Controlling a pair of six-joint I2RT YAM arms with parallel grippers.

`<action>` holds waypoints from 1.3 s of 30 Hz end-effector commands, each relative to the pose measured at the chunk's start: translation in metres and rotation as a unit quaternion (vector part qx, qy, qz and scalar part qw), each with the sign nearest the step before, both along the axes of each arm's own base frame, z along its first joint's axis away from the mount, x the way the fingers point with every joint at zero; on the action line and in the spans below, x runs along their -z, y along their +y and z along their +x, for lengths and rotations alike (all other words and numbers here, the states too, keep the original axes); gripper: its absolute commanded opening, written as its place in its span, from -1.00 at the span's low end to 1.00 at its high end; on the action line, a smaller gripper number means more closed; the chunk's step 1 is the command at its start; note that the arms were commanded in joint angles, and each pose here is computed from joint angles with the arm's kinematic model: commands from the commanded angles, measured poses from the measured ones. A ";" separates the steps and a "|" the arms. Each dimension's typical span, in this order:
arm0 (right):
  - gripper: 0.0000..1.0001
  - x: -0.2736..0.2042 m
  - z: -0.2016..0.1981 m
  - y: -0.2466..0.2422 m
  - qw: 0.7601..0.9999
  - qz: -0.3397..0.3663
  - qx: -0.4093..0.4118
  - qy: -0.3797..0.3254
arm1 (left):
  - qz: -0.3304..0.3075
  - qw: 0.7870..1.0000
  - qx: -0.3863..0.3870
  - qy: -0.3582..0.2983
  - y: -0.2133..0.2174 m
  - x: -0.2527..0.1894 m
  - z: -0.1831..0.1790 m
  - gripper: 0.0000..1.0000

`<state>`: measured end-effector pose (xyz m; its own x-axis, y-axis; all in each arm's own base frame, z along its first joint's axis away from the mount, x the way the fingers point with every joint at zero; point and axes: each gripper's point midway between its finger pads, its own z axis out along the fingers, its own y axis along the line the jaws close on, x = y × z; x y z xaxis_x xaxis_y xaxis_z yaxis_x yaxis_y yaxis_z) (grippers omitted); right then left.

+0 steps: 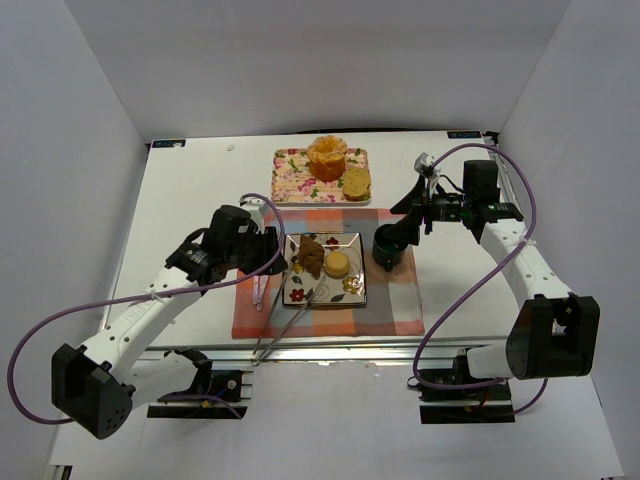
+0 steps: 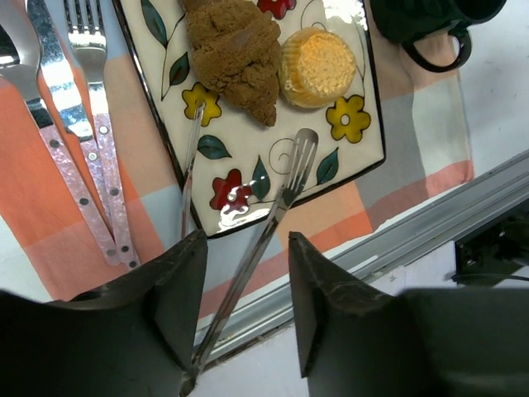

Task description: Place the bread

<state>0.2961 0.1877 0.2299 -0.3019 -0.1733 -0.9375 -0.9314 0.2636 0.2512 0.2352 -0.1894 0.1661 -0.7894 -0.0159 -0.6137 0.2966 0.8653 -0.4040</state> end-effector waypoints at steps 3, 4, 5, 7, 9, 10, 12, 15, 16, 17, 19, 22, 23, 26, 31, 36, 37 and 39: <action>0.79 -0.012 -0.004 0.000 1.000 0.007 -0.010 -0.023 | 0.020 0.999 -0.004 0.031 0.004 0.028 -0.006 -0.09; 0.79 -0.011 -0.005 0.000 1.000 0.007 -0.011 -0.022 | 0.022 0.999 -0.002 0.049 0.005 0.041 -0.012 -0.09; 0.79 -0.011 -0.005 -0.001 1.000 0.006 -0.009 -0.022 | 0.021 0.998 -0.005 0.053 0.004 0.046 -0.012 -0.09; 0.79 -0.009 -0.005 -0.001 1.000 0.006 -0.009 -0.020 | 0.025 0.998 -0.006 0.059 0.005 0.055 -0.014 -0.05; 0.79 -0.009 -0.006 -0.001 1.000 0.006 -0.010 -0.019 | 0.035 0.998 -0.010 0.058 0.008 0.061 -0.012 0.08; 0.79 -0.009 -0.006 -0.001 1.000 0.007 -0.010 -0.020 | 0.037 0.998 -0.008 0.058 0.008 0.063 -0.011 0.09; 0.79 -0.009 -0.006 -0.001 1.000 0.007 -0.010 -0.021 | 0.049 0.997 -0.004 0.065 0.009 0.071 -0.010 0.10; 0.79 -0.009 -0.006 -0.001 1.000 0.007 -0.010 -0.021 | 0.066 0.995 0.002 0.071 0.011 0.080 -0.010 0.10; 0.79 -0.009 -0.006 -0.001 1.000 0.007 -0.010 -0.021 | 0.071 0.995 0.003 0.076 0.011 0.084 -0.009 0.11; 0.79 -0.009 -0.006 -0.001 1.000 0.007 -0.010 -0.021 | 0.073 0.994 0.005 0.077 0.010 0.088 -0.010 0.10; 0.79 -0.009 -0.006 -0.001 1.000 0.007 -0.010 -0.021 | 0.082 0.993 0.007 0.087 0.011 0.097 -0.011 0.09; 0.79 -0.010 -0.005 -0.001 1.000 0.008 -0.011 -0.022 | 0.093 0.991 0.008 0.090 0.011 0.104 -0.009 0.04; 0.79 -0.009 -0.006 -0.001 1.000 0.008 -0.011 -0.022 | 0.098 0.991 0.011 0.093 0.010 0.106 -0.010 0.00; 0.79 -0.010 -0.005 -0.001 1.000 0.007 -0.010 -0.023 | 0.104 0.990 0.012 0.095 0.009 0.108 -0.008 -0.05; 0.79 -0.010 -0.004 0.000 1.000 0.008 -0.010 -0.021 | 0.113 0.988 0.020 0.106 0.008 0.115 -0.012 -0.12; 0.79 -0.010 -0.004 0.000 1.000 0.009 -0.011 -0.020 | 0.114 0.987 0.026 0.114 0.004 0.120 -0.016 -0.25; 0.79 -0.009 -0.004 0.000 1.000 0.008 -0.010 -0.021 | 0.114 0.987 0.027 0.115 0.003 0.121 -0.017 -0.32; 0.79 -0.009 -0.004 0.000 1.000 0.009 -0.010 -0.020 | 0.109 0.986 0.033 0.118 0.000 0.121 -0.020 -0.42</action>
